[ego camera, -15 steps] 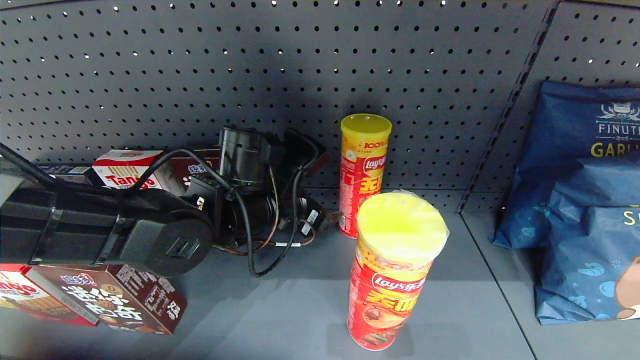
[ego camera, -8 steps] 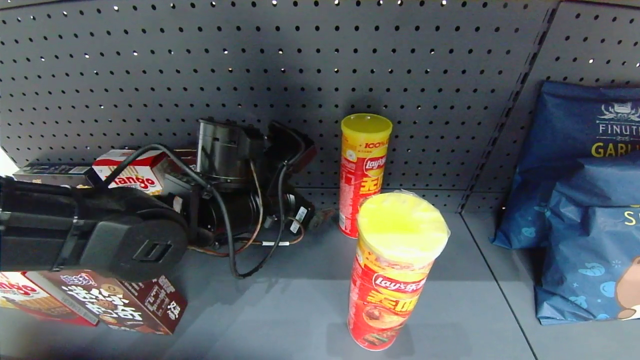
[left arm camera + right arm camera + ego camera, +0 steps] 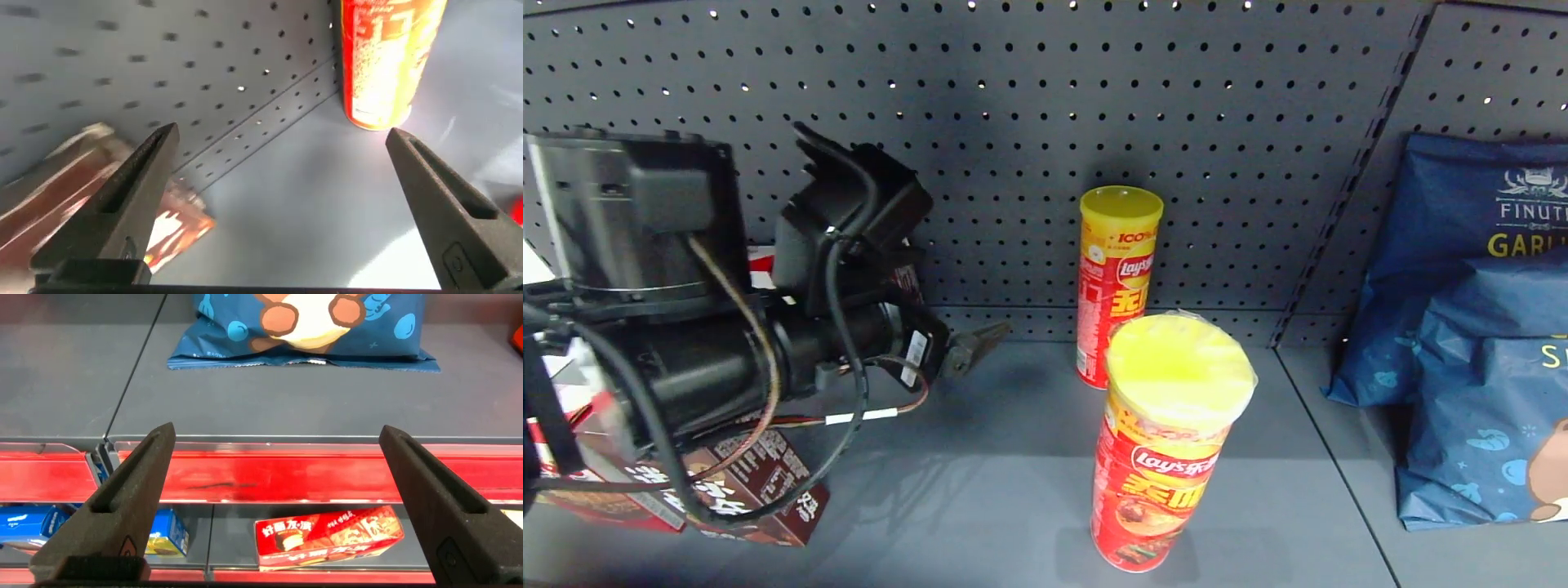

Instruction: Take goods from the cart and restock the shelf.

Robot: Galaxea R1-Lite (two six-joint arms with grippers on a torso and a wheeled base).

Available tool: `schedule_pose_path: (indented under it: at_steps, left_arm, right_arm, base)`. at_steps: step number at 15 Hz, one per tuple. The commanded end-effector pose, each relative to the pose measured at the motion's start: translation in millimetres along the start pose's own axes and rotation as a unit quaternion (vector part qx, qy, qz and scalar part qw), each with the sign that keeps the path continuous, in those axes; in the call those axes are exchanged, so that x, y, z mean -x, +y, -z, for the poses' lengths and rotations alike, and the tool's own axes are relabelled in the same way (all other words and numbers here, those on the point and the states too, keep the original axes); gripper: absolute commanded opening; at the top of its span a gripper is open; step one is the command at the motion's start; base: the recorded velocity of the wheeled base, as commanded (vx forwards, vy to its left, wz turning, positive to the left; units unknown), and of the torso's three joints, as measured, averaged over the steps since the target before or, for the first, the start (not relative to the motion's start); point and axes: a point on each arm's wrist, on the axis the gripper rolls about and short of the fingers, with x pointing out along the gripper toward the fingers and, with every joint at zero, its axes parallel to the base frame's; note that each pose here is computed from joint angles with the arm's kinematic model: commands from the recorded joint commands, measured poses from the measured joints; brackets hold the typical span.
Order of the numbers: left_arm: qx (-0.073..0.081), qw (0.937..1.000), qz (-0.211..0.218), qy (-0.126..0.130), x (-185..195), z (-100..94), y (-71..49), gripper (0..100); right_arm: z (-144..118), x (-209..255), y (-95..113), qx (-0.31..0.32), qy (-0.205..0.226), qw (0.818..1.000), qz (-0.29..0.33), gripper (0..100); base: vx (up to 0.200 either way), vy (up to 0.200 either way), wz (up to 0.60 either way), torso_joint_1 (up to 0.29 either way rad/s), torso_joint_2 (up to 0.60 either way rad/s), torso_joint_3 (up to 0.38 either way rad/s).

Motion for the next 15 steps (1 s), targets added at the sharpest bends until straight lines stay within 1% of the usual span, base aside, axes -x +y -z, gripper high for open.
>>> schedule_pose_path:
  at_steps: [1, 4, 5, 6, 7, 8, 9, 10, 11, 13, 14, 15]
  left_arm:
    - [0.004, 0.9991, -0.016, -0.039, 47.4, -4.4, 6.6, 100]
    - [0.001, 0.9987, -0.015, -0.048, 74.7, 4.3, 4.6, 100]
    - [0.002, 0.9985, -0.019, -0.050, 80.4, 5.7, 4.7, 100]
    - [0.003, 0.9983, -0.027, -0.052, 82.5, 5.9, 5.6, 100]
    - [0.005, 0.9972, -0.042, -0.061, 83.6, -1.0, 8.5, 100]
    - [0.005, 0.9971, -0.042, -0.063, 84.0, -2.8, 8.5, 100]
    - [0.005, 0.9970, -0.042, -0.065, 84.0, -2.9, 8.3, 100]
    - [0.007, 0.9961, -0.045, -0.075, 83.0, -8.7, 10.0, 100]
    - [0.007, 0.9958, -0.045, -0.080, 82.2, -11.5, 10.5, 100]
    - [0.008, 0.9964, -0.043, -0.073, 78.0, -9.9, 9.9, 100]
    - [0.006, 0.9965, -0.041, -0.072, 76.6, -9.8, 9.5, 100]
    - [0.006, 0.9968, -0.040, -0.069, 74.7, -8.7, 9.0, 100]
  right_arm:
    - [-0.1, -0.1, 0.0, 0.000, 0.001, 1.000, 0.000, 100]
    - [0.0, 0.0, 0.0, 0.000, 0.000, 1.000, 0.000, 100]
    - [0.2, -0.9, -0.1, 0.001, 0.008, 1.000, -0.010, 100]
    - [-17.3, -3.0, -0.6, 0.001, -0.003, 1.000, -0.022, 100]
    - [-95.2, -1.1, -0.7, -0.016, -0.092, 0.995, -0.020, 100]
    - [-123.8, -8.8, -0.6, -0.035, -0.089, 0.995, -0.030, 100]
    - [-143.1, -12.7, 0.8, -0.040, -0.081, 0.993, -0.071, 100]
    - [-147.0, -13.3, 4.1, -0.016, -0.069, 0.985, -0.158, 100]
    - [-151.8, -21.8, 7.0, 0.010, -0.051, 0.978, -0.203, 100]
    - [-164.0, -43.8, 15.9, 0.044, -0.023, 0.960, -0.275, 100]
    - [-164.5, -52.6, 20.3, 0.049, -0.007, 0.954, -0.296, 100]
    - [-161.9, -64.6, 30.5, 0.053, 0.023, 0.939, -0.339, 100]
  base:
    - [0.000, 0.000, 0.00, 0.000, 0.00, 0.000]
    - [0.000, 0.000, 0.00, 0.000, 0.00, 0.000]
    - [0.000, 0.000, 0.00, 0.000, 0.00, 0.000]
    - [0.000, 0.000, 0.00, 0.000, 0.00, 0.000]
    - [0.000, 0.000, 0.00, 0.000, 0.00, 0.000]
    - [0.000, 0.000, 0.00, 0.000, 0.00, 0.000]
    - [0.000, 0.000, 0.00, 0.000, 0.00, 0.000]
    - [0.000, 0.000, 0.00, 0.000, 0.00, 0.000]
    - [0.000, 0.000, 0.00, 0.000, 0.00, 0.000]
    - [0.000, 0.000, 0.00, 0.000, 0.00, 0.000]
    - [0.000, 0.000, 0.00, 0.000, 0.00, 0.000]
    - [0.000, 0.000, 0.00, 0.000, 0.00, 0.000]
